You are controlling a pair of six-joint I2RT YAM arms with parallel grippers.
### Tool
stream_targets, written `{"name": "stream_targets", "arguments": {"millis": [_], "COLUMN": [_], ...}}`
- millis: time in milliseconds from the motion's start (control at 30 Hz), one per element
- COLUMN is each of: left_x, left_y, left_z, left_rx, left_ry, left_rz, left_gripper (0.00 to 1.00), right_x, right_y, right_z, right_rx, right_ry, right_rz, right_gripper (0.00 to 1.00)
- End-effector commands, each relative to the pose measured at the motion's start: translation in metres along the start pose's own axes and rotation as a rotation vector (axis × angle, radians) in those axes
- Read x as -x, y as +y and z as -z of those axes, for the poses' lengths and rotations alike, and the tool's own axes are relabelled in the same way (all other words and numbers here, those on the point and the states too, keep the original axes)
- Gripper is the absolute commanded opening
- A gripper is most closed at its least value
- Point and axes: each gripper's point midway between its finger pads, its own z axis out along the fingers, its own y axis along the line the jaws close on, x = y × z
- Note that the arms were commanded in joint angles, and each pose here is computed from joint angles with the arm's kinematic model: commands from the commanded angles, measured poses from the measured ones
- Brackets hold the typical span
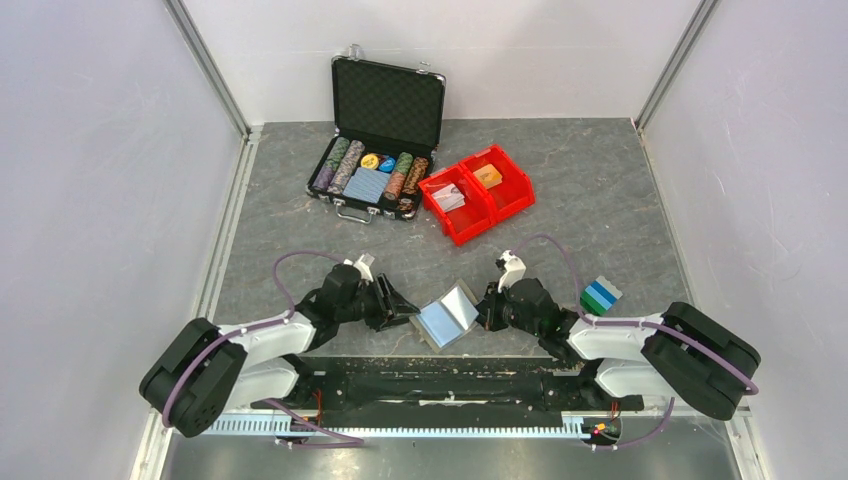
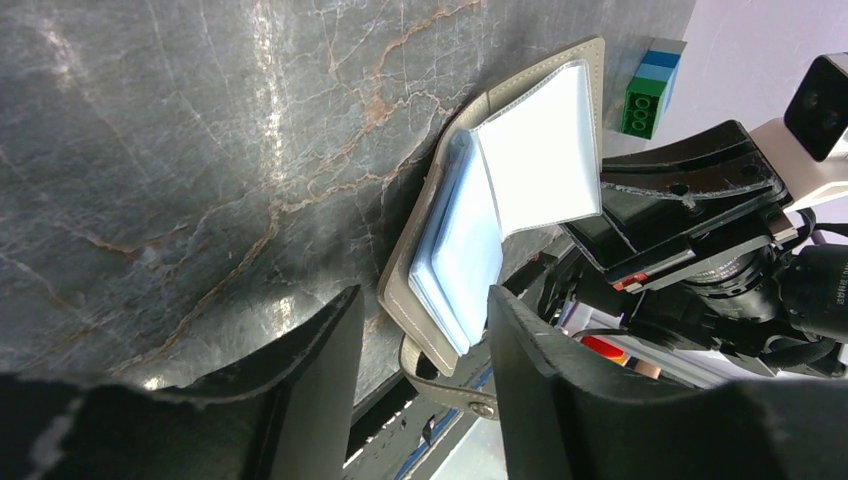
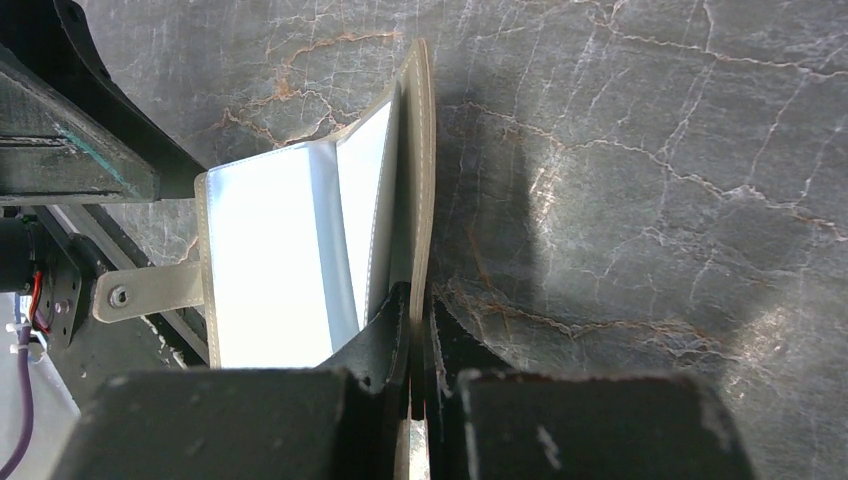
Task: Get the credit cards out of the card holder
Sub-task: Open the card holder at the center of the board.
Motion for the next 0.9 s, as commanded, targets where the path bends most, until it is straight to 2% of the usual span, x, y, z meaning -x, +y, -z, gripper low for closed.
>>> {"name": "stream_targets", "arguments": {"millis": [0,167,267,400,433,600,667,733,867], "left_x": [0.001,-0.003,-0.004,0.000,0.001,0.004,0.003,0.001,-0.002], "left_y": [-0.008,-0.011,-0.018,-0.029,-0.031,-0.035,-0.036,-0.037,-0.039], "left_z": [-0.004,-0.008,-0.008,-0.005,-0.005,-0.003,-0.003,-0.002,-0.003], "left_rx": [-0.049,-0.093,-0.132,-0.179,-0.186,-0.181,-0.186,-0.191,-0.194], "left_ry": [-0.006,0.015,0.021,0.005,-0.001,-0.007,-0.001,0.013,0.042], "left_rz": [0.016,0.039,0.043,0.029,0.024,-0.013,-0.034,-0.057,-0.091], "left_gripper": [0.51,0.40,0.29,0.08,0.04,0.02,0.02,0.02,0.02], "right_x": [-0.003,-0.004,-0.004,-0.003,-0.003,0.013,0.027,0.042,0.070], "right_y": [-0.006,-0.003,-0.003,-0.001,0.000,0.002,0.003,0.004,0.029], "right_z": [0.002,0.002,0.002,0.002,0.002,0.006,0.012,0.019,0.029], "right_rx": [-0.014,0.002,0.004,0.007,0.013,-0.036,-0.060,-0.089,-0.038], "right_ry": [-0.007,-0.009,-0.011,-0.012,-0.008,0.013,-0.011,-0.030,-0.073], "right_rz": [-0.013,-0.032,-0.038,-0.040,-0.035,0.053,0.091,0.138,0.178], "right_gripper": [0.00,0.00,0.00,0.00,0.03,0.34,0.43,0.47,0.47]}}
